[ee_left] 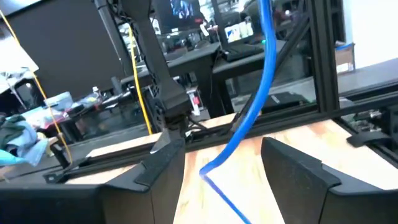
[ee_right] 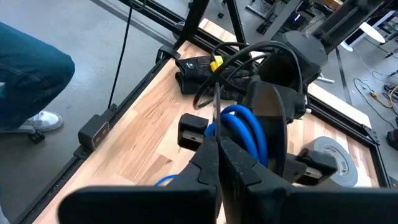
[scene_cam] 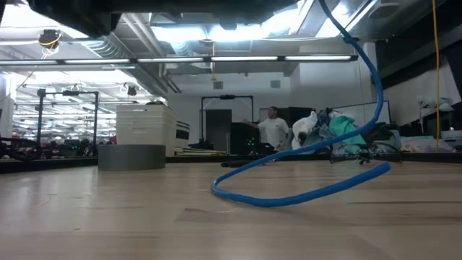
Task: Coil cords
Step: Coil the blue wire cable onto the black spool
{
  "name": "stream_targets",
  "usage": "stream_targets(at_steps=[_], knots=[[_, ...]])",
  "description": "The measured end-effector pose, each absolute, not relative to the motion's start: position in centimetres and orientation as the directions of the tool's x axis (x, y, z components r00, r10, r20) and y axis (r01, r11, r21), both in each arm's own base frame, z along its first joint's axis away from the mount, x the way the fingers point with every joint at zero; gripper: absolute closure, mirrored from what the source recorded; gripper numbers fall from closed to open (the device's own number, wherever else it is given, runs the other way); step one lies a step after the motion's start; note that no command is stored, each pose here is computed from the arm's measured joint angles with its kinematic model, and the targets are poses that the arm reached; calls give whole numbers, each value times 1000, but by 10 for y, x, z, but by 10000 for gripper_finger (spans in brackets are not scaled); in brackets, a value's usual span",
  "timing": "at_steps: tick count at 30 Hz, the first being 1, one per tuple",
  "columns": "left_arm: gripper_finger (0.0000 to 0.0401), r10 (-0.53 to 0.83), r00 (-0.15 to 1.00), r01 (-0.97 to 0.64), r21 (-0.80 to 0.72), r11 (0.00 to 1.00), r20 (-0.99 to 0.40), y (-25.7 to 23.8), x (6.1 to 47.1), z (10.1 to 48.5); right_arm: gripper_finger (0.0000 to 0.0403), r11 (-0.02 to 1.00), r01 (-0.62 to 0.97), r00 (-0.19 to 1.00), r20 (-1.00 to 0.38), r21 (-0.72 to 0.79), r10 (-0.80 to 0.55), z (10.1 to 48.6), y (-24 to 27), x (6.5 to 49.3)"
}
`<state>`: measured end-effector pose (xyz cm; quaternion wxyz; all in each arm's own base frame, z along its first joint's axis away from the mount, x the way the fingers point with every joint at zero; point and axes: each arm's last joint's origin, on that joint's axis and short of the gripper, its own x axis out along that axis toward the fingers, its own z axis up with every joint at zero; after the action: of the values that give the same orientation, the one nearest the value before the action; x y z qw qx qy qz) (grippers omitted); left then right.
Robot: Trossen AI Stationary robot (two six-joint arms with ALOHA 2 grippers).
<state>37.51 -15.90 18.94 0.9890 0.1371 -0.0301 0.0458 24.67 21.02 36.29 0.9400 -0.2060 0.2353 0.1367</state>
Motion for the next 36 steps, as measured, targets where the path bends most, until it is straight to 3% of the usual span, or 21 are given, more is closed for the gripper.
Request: stream_targets(at_steps=[6,36], knots=[[195,88,987,-117,236,965,131,-153,381,181,402,876,-355,852,-498,-326,160,363,210,247],[196,9,997,-12,30,999,82,-126,399,168,402,862,-357,869,-467,-360,165,367,210,247]])
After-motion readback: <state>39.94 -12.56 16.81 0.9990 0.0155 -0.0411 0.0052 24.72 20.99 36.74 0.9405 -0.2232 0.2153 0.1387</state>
